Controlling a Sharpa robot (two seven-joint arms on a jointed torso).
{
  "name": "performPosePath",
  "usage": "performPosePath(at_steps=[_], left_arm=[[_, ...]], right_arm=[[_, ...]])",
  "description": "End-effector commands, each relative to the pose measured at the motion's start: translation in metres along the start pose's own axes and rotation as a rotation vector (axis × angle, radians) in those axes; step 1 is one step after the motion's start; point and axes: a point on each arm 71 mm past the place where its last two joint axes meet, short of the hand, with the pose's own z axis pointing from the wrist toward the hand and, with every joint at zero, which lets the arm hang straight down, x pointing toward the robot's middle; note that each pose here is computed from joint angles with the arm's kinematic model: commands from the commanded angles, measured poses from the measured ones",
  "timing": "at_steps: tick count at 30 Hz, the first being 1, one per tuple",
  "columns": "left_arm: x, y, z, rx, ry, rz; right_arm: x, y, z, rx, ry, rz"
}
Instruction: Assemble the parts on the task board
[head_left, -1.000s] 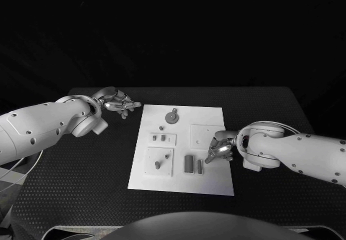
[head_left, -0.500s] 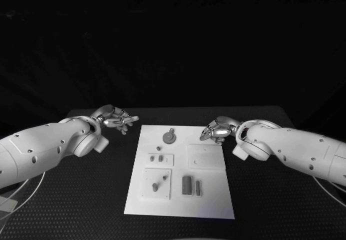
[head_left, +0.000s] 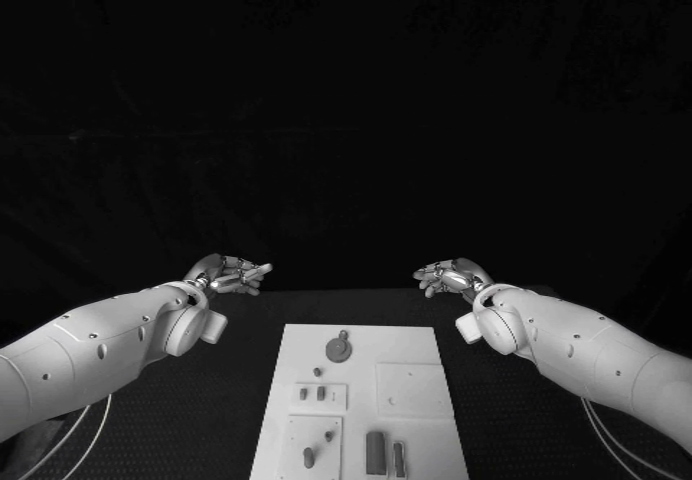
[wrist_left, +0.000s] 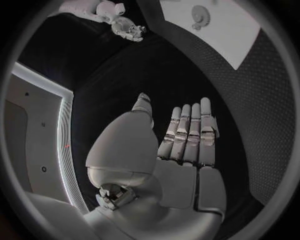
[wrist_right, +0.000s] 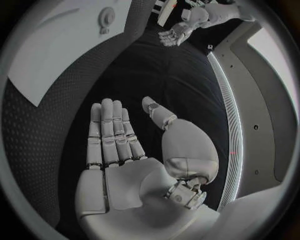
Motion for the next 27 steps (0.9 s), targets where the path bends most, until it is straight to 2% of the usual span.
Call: performPosePath(at_steps=[1, 8, 15, 16, 18, 23, 27], left_arm=[[0.0088, -0.0103, 0.0049, 0.083, 0.023, -0.129], [0.0161, -0.0150, 0.0105, 0.108, 0.022, -0.146], [0.0246, -0.0165, 0.0105, 0.110, 0.070, -0.148], [0.0200, -0.0130, 0.0108, 0.079, 0.031, -0.118], [0.0208, -0.0128, 0.0104, 0.080, 0.030, -0.120], [0.0305, -0.0109, 0.0048, 0.089, 0.020, -0.144], [0.0461, -0.0086, -0.0055, 0.102, 0.000, -0.184]], right_arm=[[0.009, 0.006, 0.001, -0.091, 0.056, 0.130], [0.017, 0.008, -0.001, -0.108, 0.078, 0.149], [0.016, 0.006, -0.003, -0.106, 0.085, 0.152], [0.014, 0.005, -0.002, -0.081, 0.060, 0.125], [0.015, 0.005, -0.002, -0.082, 0.059, 0.127], [0.020, 0.008, -0.006, -0.097, 0.043, 0.145], [0.028, 0.011, -0.014, -0.117, 0.016, 0.176]])
